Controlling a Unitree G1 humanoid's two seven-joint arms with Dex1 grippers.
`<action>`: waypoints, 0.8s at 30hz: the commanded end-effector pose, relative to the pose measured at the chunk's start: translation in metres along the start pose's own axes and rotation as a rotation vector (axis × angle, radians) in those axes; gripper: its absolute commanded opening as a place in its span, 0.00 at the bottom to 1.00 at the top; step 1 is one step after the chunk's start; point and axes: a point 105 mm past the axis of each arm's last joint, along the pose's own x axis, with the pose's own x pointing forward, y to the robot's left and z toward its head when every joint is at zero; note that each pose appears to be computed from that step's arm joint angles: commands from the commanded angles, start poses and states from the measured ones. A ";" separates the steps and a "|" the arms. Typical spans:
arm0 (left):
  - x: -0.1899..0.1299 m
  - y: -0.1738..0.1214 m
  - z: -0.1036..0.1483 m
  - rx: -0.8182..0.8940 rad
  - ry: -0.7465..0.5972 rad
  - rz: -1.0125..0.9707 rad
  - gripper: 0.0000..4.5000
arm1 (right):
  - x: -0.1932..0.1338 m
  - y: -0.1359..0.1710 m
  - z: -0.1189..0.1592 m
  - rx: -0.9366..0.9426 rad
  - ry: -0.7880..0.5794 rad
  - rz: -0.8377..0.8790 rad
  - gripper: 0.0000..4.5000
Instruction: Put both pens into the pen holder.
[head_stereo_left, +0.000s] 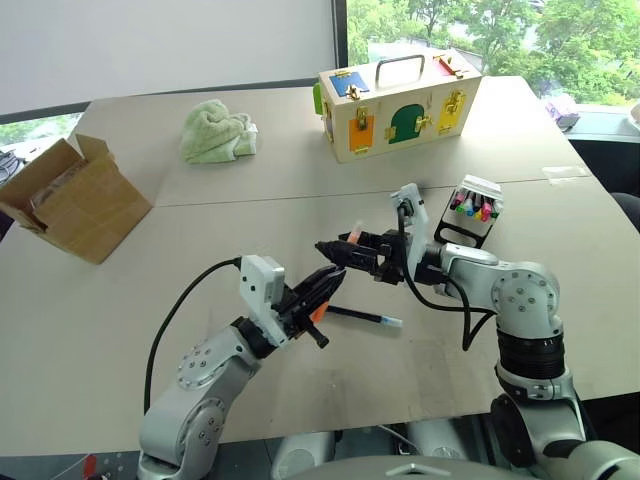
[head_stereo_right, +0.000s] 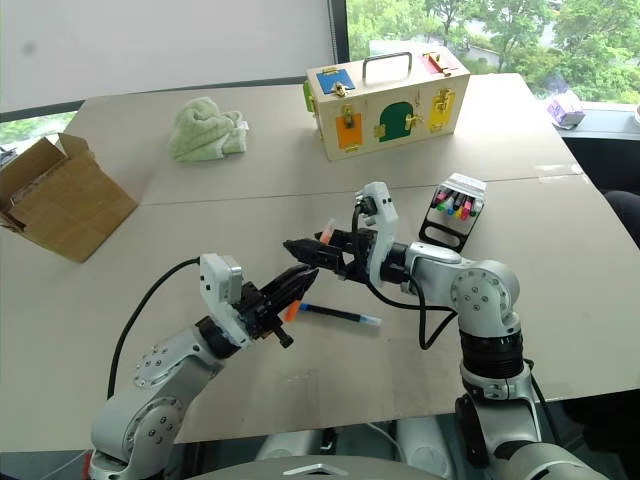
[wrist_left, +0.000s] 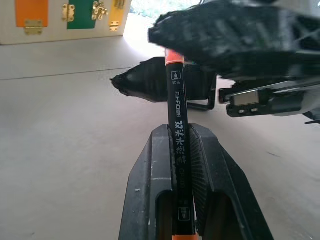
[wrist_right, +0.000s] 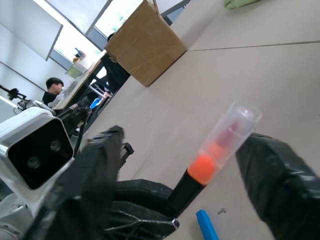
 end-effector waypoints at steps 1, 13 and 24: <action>0.001 -0.002 0.003 0.004 -0.015 -0.014 0.00 | -0.004 0.015 0.011 -0.036 -0.037 0.058 0.43; -0.007 0.011 0.017 0.118 0.047 -0.010 0.61 | -0.044 0.024 0.058 -0.524 -0.342 0.016 0.03; -0.007 0.008 0.041 0.201 0.169 -0.212 0.61 | -0.084 0.035 0.097 -1.369 -0.431 -0.248 0.03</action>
